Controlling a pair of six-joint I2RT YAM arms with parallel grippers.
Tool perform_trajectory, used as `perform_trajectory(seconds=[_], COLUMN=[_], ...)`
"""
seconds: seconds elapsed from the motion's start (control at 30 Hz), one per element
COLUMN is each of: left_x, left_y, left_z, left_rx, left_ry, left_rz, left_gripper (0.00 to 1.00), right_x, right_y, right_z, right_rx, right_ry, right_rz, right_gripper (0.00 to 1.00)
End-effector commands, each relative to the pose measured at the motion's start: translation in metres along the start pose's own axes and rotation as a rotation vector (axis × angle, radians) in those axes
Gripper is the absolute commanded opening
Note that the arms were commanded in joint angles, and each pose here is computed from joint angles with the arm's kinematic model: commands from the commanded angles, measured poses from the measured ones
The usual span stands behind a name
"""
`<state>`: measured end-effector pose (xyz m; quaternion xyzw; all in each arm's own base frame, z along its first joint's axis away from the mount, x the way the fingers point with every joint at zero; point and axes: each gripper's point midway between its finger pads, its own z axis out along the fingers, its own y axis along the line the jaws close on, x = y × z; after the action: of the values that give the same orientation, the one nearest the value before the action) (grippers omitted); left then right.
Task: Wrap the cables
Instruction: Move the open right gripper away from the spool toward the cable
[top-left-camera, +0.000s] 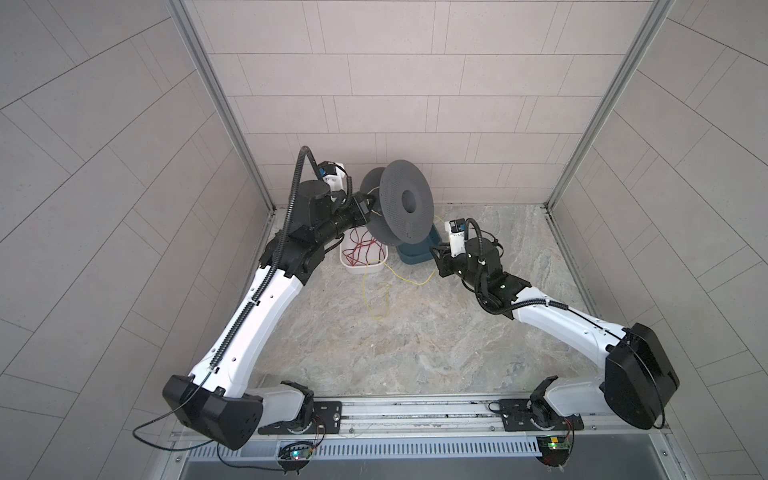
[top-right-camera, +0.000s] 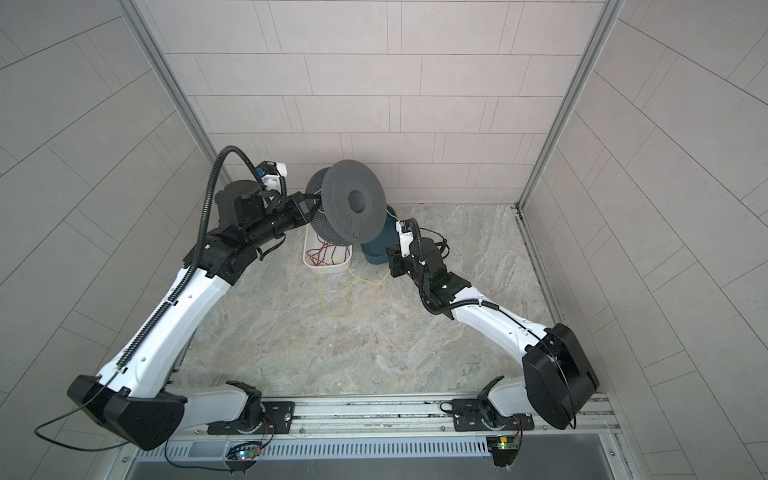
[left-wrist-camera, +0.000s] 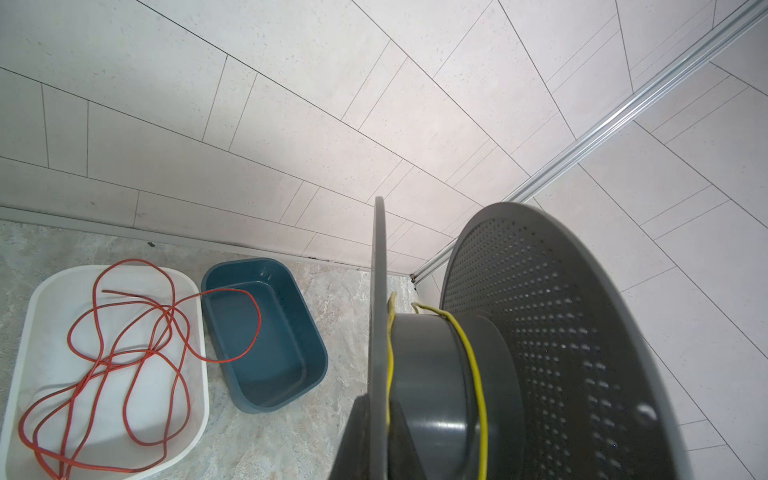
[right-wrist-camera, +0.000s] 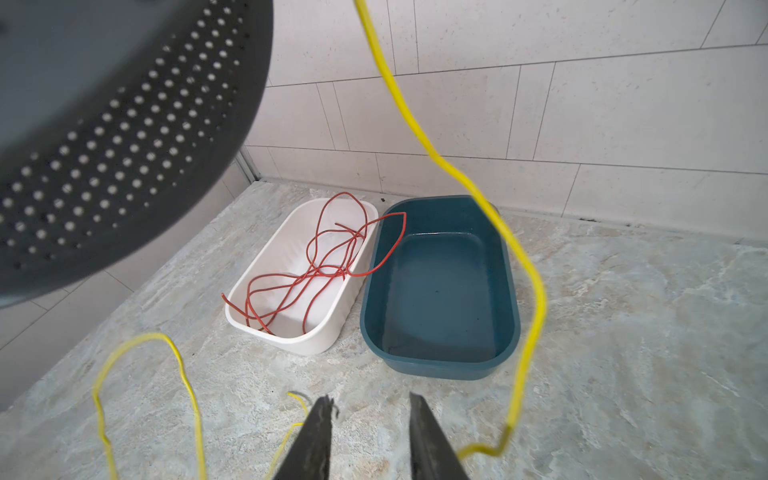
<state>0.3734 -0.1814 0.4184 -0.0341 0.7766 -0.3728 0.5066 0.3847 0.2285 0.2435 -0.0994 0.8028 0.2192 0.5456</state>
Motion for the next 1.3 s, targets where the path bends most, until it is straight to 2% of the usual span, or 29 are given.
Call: perform_trajectory(seconds=[0.0, 0.2, 0.3, 0.7, 0.87, 1.0, 1.2, 1.27], left_x=[-0.038, -0.044, -0.046, -0.048, -0.048, -0.049, -0.049, -0.049], left_y=[-0.036, -0.036, -0.037, -0.038, -0.038, -0.038, -0.038, -0.038], left_z=[-0.026, -0.029, -0.03, -0.031, -0.032, -0.034, -0.036, -0.036], left_rx=[0.118, 0.092, 0.095, 0.091, 0.089, 0.083, 0.079, 0.079], left_ry=[-0.138, -0.147, -0.151, -0.151, -0.154, -0.16, -0.159, -0.159], left_rz=[0.038, 0.039, 0.035, 0.034, 0.035, 0.045, 0.054, 0.054], left_gripper=[0.0, 0.0, 0.0, 0.0, 0.0, 0.0, 0.0, 0.0], right_x=[-0.012, -0.014, -0.015, -0.03, -0.039, -0.045, -0.056, -0.058], right_y=[0.005, 0.003, 0.002, -0.007, -0.022, -0.037, -0.027, -0.037], right_z=[-0.001, -0.014, -0.022, -0.063, -0.077, -0.088, -0.108, -0.116], right_rx=[-0.06, -0.092, -0.098, -0.079, -0.03, 0.025, -0.049, 0.007], right_ry=[-0.019, -0.021, -0.022, -0.059, -0.084, -0.094, -0.109, -0.136], right_rz=[0.065, 0.093, 0.087, 0.042, 0.097, 0.145, 0.154, 0.165], right_gripper=[0.43, 0.68, 0.74, 0.76, 0.84, 0.83, 0.78, 0.77])
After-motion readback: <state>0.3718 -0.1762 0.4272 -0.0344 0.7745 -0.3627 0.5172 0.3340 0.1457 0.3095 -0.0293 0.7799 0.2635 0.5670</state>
